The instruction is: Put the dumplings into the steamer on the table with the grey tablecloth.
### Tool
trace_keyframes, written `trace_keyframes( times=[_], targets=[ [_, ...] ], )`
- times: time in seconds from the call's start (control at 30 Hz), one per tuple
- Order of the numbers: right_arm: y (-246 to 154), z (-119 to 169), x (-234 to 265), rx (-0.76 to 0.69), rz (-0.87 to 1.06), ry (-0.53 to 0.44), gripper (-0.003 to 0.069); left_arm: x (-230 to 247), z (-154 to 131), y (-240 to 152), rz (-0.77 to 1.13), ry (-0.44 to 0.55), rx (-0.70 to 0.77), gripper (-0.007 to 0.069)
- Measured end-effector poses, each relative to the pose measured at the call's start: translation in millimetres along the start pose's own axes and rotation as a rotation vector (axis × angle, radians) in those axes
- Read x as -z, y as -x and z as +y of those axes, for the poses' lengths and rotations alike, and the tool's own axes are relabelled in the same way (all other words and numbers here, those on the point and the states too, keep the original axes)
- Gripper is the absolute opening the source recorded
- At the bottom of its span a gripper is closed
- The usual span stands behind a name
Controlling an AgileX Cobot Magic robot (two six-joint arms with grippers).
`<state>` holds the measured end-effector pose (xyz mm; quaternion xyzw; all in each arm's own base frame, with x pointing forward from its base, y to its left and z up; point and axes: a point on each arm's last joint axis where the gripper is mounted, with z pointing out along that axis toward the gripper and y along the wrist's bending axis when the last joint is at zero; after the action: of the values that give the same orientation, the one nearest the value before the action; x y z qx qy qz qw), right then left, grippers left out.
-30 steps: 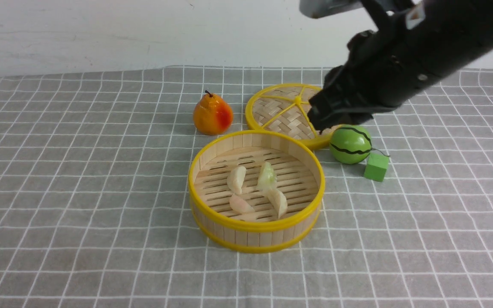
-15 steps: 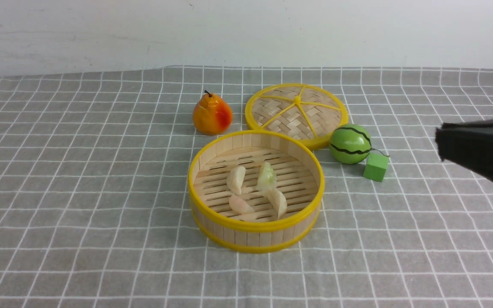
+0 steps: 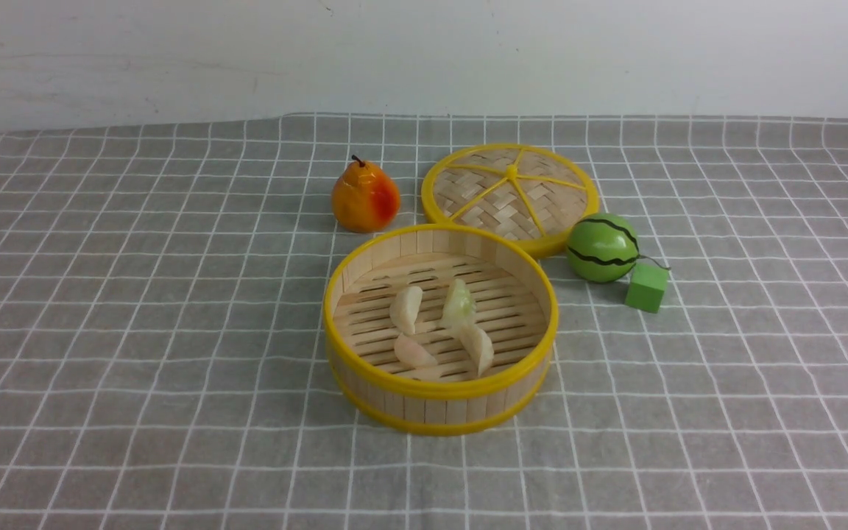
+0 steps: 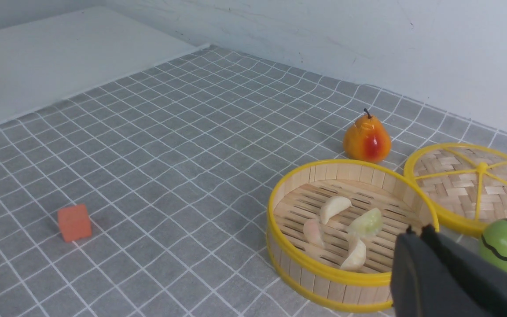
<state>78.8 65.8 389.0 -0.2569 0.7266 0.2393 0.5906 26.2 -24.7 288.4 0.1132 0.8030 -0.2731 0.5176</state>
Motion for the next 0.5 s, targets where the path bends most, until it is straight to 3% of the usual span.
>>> trace_keyframes(
  times=[0.23,0.37,0.5],
  targets=[
    [-9.0,-4.6,-4.7,0.018,-0.017,-0.039,-0.0010,0.0,0.0,0.0,0.000,0.000,0.000,0.0085],
    [-44.7,-15.9,-8.6,0.000,-0.106,-0.146,-0.0011,0.0,0.0,0.0,0.000,0.000,0.001,0.0090],
    [-109.3,-34.1,3.9,-0.075,-0.236,-0.376,-0.0010,0.0,0.0,0.0,0.000,0.000,0.001,0.0092]
  ],
)
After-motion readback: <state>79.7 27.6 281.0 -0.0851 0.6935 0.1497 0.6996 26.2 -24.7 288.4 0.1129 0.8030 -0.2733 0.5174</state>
